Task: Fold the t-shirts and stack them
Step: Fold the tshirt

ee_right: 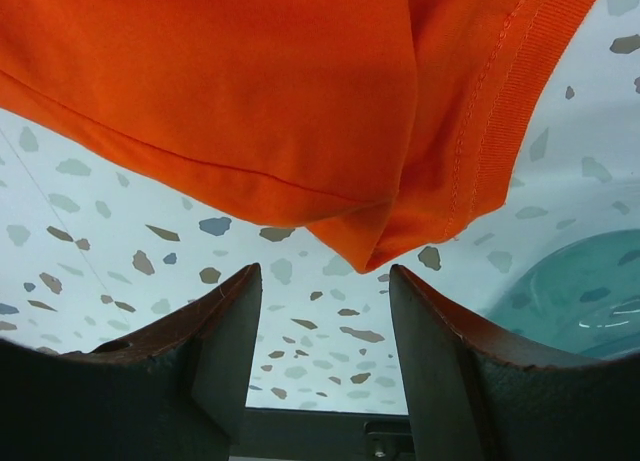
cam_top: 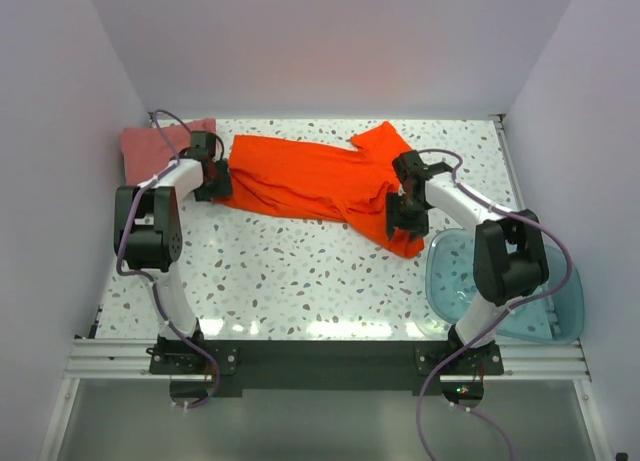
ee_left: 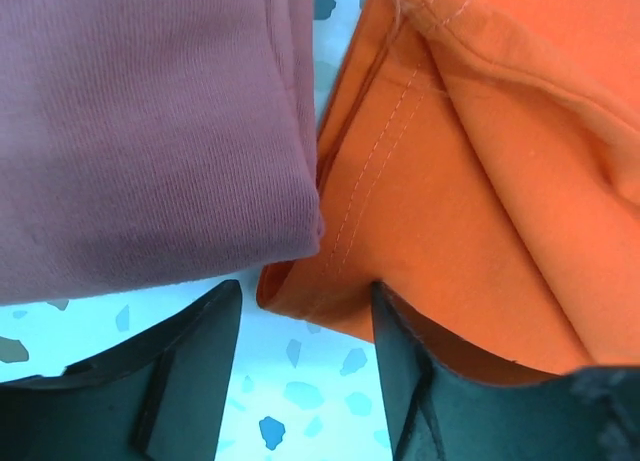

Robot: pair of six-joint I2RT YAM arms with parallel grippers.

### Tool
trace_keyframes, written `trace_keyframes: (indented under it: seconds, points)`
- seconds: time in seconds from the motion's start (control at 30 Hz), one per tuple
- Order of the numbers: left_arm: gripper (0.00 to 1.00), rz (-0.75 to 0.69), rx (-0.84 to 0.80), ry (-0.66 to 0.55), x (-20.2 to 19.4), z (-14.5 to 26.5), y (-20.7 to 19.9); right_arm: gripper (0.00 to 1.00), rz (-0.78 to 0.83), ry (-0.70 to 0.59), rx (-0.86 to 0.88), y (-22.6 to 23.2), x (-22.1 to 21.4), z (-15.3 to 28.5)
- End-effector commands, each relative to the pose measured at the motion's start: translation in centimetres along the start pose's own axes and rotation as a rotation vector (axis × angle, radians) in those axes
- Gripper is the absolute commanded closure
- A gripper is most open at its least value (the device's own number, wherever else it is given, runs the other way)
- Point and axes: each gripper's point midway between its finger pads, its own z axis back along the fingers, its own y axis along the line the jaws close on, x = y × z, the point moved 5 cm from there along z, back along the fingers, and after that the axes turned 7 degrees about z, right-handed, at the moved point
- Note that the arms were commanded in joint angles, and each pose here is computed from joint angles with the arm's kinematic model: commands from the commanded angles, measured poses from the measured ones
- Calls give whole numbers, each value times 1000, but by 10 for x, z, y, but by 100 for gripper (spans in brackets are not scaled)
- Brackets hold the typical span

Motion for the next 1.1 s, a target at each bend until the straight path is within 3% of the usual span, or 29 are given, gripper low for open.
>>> trace_keyframes:
  seconds: [0.0, 0.2, 0.33, 0.47, 0.57, 0.63, 0.77, 0.83, 1.07]
  points:
    - [42, 34, -17, -73, 23, 0, -6, 43, -6, -17, -23, 0, 6, -1]
    - [54, 24, -24, -51, 18, -2, -6, 43, -4, 6, -54, -4, 1, -3]
    - [71, 25, -51, -30, 15, -7, -9, 46, 2, 42, -56, -5, -6, -13]
    - [81, 28, -58, -25, 13, -7, -10, 52, -4, 61, -50, -4, -9, -23]
    - [92, 20, -66, -31, 15, -5, -11, 59, -4, 76, -48, -3, -9, -29]
    - [99, 16, -79, -29, 14, -4, -12, 73, -6, 93, -43, -2, -10, -34]
    - [100, 2, -85, -31, 11, 5, -10, 93, 22, 97, -49, -3, -5, -28]
    - [100, -8, -76, -36, 10, 9, -5, 98, 62, 100, -99, -11, -4, -20]
    - [100, 30, 12, -50, -3, 35, 29, 100, 150, 97, -190, -25, 8, 11]
